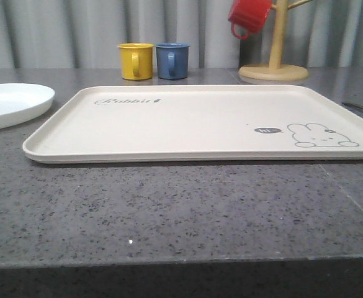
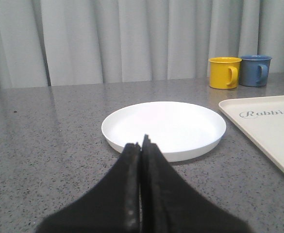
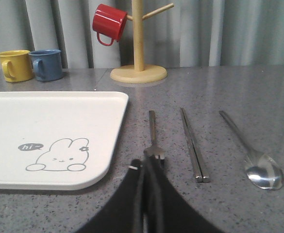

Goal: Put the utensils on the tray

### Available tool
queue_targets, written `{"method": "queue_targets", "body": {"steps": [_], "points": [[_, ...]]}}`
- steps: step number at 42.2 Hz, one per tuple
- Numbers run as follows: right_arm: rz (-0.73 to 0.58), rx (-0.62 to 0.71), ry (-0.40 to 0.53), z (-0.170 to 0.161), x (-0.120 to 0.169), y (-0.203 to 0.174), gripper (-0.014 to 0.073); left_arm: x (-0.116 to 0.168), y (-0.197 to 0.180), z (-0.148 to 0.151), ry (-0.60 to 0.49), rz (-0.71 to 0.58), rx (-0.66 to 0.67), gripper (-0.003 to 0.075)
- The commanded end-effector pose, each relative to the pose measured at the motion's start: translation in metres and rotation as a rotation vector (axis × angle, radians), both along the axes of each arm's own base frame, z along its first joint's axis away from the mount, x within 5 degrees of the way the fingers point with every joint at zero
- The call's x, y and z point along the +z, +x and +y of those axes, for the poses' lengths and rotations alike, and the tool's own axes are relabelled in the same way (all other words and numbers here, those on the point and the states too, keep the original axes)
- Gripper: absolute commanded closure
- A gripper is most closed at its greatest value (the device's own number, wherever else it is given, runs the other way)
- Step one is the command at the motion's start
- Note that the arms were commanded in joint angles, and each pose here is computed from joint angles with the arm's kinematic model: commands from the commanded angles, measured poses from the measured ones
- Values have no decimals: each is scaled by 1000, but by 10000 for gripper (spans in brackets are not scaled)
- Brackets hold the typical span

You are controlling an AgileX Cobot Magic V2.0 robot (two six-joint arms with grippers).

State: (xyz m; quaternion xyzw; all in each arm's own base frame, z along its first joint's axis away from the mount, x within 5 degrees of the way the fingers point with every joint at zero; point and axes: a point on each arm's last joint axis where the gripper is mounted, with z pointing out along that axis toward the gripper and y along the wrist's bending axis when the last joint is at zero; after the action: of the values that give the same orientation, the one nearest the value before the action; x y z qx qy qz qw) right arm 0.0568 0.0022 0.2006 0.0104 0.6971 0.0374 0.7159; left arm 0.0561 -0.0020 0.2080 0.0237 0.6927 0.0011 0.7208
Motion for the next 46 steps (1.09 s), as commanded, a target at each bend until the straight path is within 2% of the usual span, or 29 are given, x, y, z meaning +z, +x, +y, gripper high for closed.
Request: {"method": "queue_targets", "body": {"steps": [1,41,46], "points": [[-101,-4,-10,0,9,-2,662,4,-2,1,-13,-87,8,741],[-101,-4,-10,0,9,-2,662,4,-2,1,-13,-87,8,741],[-150,-6,-8,-1,13,-3,662,4,-2,1,-13,-87,8,741]]}}
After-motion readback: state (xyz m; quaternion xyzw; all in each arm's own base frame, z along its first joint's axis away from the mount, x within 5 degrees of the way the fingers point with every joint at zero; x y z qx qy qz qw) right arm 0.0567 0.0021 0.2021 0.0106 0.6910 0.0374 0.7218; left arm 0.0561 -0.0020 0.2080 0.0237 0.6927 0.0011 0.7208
